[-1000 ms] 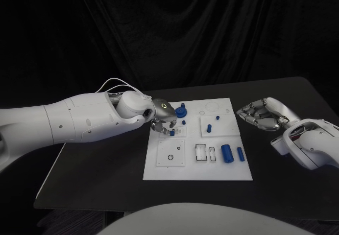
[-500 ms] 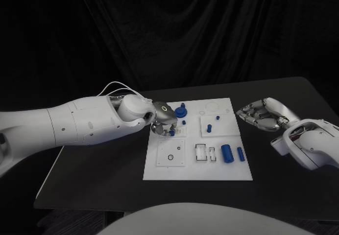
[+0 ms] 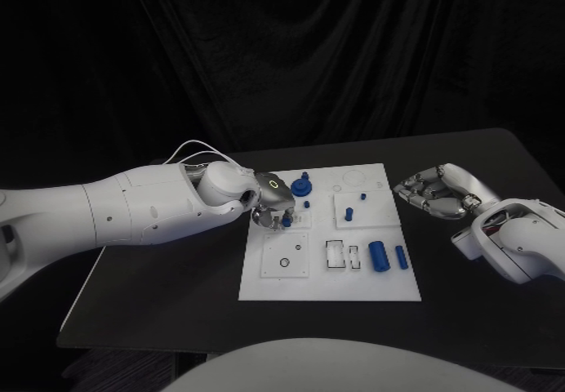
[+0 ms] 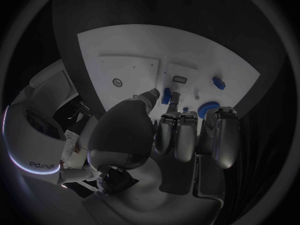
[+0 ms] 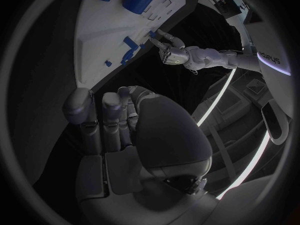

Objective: Assemble the parts on the task board

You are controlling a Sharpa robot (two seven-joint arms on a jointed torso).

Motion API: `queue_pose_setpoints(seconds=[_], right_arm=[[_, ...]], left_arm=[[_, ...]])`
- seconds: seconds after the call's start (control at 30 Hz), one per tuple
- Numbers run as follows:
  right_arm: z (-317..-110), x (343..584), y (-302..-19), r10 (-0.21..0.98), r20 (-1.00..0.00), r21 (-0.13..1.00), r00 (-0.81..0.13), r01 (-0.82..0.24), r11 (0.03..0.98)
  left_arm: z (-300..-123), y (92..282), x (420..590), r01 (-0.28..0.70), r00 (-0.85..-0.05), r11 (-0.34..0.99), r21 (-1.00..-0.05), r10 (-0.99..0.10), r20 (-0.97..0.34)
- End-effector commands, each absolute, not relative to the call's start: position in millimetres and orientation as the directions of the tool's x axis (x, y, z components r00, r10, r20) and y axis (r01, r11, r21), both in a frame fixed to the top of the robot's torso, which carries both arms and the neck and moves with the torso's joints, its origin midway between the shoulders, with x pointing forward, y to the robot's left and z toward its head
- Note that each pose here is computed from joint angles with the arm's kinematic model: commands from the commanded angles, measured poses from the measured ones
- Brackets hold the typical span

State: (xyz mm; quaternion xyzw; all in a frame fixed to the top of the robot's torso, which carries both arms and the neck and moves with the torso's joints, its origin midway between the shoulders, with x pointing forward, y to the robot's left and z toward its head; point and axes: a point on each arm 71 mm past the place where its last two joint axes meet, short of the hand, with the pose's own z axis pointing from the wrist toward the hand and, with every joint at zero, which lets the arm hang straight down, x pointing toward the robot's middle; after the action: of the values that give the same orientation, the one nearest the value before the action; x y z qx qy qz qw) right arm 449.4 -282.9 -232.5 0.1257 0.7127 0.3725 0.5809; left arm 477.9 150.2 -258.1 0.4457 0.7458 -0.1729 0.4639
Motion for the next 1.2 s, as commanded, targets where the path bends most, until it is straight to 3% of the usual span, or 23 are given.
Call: queue_pose_setpoints(seconds=[0.03, 1.2], right_arm=[[-234.5, 449.1, -283.0, 0.609, -0.732, 0.678, -0.306, -0.237, 0.696], [-236.4, 449.3, -283.1, 0.604, -0.728, 0.679, -0.324, -0.219, 0.701]], left_arm=[[-259.3, 148.7, 477.7, 0.825, -0.164, 0.543, 0.158, 0.498, -0.852], [-262.0, 146.5, 477.0, 0.816, -0.145, 0.553, 0.164, 0.472, -0.870]])
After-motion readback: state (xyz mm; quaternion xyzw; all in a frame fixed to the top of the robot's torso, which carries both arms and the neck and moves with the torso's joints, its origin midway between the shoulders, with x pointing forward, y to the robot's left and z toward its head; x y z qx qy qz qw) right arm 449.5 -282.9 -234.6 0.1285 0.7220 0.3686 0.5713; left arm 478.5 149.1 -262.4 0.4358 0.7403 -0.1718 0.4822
